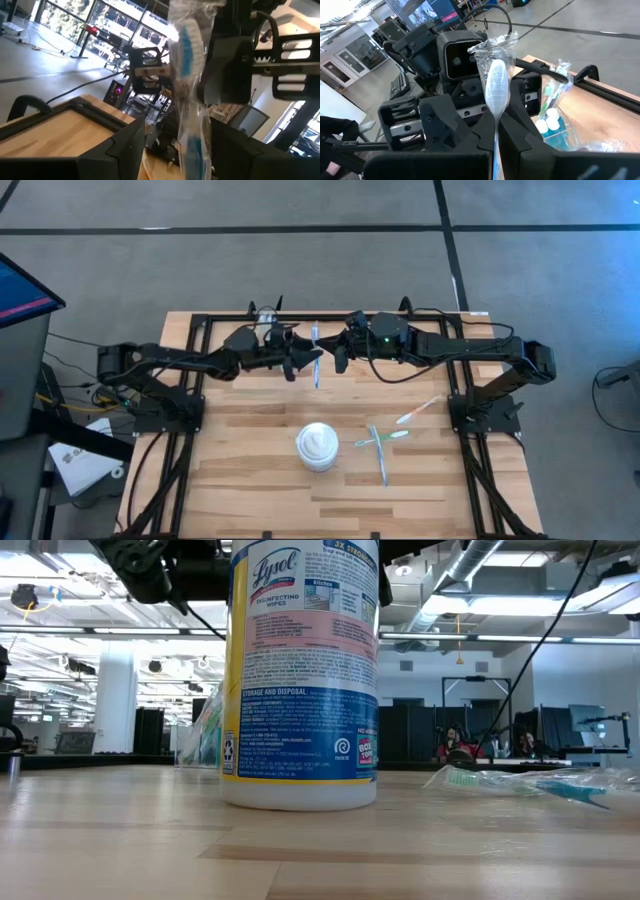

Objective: Pick & Place toothbrushing station
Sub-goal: Put the right blue toothbrush into the transparent organizer

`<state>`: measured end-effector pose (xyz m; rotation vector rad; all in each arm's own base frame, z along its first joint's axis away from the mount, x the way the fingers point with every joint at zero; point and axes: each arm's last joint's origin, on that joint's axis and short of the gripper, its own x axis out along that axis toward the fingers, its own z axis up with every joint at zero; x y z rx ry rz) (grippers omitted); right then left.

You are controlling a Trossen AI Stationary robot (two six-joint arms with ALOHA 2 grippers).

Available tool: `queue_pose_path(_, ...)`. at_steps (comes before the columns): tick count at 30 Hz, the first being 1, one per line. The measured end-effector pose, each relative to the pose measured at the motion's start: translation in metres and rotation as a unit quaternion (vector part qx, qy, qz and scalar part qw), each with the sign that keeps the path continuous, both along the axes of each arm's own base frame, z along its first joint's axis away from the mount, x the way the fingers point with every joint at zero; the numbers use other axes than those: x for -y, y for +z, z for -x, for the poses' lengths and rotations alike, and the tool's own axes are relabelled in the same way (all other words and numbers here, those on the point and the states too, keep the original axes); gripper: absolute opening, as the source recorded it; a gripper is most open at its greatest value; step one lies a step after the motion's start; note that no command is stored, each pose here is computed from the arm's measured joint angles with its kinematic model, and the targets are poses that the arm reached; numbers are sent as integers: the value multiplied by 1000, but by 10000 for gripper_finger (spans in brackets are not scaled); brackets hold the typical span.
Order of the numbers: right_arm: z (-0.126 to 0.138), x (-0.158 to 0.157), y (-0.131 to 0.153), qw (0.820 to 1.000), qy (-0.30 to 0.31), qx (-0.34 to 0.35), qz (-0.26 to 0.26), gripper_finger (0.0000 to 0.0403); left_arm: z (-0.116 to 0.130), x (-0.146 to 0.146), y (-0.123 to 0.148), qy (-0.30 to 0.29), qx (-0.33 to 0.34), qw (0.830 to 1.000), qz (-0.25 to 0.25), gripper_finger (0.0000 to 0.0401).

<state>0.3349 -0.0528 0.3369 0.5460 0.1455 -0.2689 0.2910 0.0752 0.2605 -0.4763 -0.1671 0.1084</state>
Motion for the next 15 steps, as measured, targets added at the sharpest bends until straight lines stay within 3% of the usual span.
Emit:
queue_pose_path(9, 0, 0, 0, 1000, 0, -1, 0, 0, 1, -3, 2, -3, 6, 1000, -3, 191)
queue_pose_path(15, 0, 0, 0, 1000, 0, -1, 0, 0, 1, -3, 2, -9, 6, 1000, -4, 140)
